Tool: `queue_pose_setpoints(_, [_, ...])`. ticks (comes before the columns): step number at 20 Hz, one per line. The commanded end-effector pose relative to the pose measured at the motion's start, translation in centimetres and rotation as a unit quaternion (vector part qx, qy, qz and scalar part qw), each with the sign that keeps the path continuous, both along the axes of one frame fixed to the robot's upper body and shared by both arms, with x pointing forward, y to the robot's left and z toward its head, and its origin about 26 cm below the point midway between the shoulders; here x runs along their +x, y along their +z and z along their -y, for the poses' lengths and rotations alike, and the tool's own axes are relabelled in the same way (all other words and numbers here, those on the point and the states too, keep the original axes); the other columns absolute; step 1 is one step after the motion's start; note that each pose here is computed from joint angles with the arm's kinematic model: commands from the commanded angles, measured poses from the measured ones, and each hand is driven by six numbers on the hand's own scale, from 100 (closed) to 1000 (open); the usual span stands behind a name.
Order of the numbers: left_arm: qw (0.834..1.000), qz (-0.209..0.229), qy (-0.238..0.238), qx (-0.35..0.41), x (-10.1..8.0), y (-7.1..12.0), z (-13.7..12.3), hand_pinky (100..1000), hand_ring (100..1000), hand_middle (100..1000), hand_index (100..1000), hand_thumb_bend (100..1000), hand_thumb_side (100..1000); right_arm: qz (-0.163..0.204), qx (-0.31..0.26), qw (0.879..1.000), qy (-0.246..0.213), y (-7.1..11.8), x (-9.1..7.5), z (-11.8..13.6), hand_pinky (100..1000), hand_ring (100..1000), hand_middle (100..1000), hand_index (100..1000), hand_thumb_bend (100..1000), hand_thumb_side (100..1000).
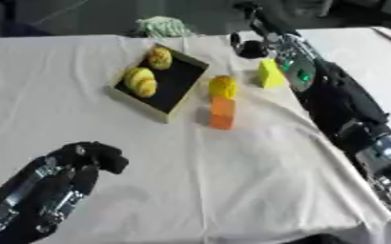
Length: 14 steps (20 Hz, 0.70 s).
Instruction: Pick up objects on the table and place them in the box.
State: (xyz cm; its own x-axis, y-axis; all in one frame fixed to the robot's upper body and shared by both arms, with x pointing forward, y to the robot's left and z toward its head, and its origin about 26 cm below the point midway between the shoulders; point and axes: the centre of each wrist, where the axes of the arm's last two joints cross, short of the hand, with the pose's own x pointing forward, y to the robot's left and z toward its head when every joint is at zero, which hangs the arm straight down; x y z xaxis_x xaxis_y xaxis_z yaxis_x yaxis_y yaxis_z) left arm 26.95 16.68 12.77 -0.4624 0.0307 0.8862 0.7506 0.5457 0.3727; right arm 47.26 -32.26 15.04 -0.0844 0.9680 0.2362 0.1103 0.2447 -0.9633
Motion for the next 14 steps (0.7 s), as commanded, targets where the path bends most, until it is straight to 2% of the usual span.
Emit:
queue_pose_setpoints(1, [1.0, 0.011, 0.004, 0.002, -0.2, 0.6, -0.3, 744, 757, 623, 785, 100, 649, -0.007, -0.033, 0.999, -0.036, 0.7, -0.1, 2.0, 800, 903, 965, 991, 100, 203])
queue_pose_setpoints(9, [1.0, 0.008, 0.01, 0.006, -0.2, 0.4, -0.5, 744, 757, 623, 785, 100, 654, -0.051, -0.093, 0.993, -0.045, 1.2, -0.6, 4.0, 843, 938, 984, 1000, 100, 250])
queue_pose_setpoints(12, [1.0, 0.008, 0.01, 0.006, -0.2, 0.4, -0.5, 745, 757, 623, 785, 100, 654, -0.075, -0.112, 0.99, -0.045, 1.1, -0.7, 4.4, 853, 947, 989, 1000, 100, 317])
queue_pose_setpoints(13, [1.0, 0.008, 0.01, 0.006, -0.2, 0.4, -0.6, 745, 757, 623, 785, 100, 654, -0.086, -0.115, 0.989, -0.045, 0.9, -0.7, 4.6, 855, 948, 988, 1000, 100, 387])
queue_pose_setpoints(14, [1.0, 0.007, 0.011, 0.006, -0.2, 0.4, -0.6, 745, 757, 623, 785, 100, 654, -0.096, -0.116, 0.988, -0.043, 0.7, -0.7, 4.7, 854, 948, 988, 1000, 100, 394])
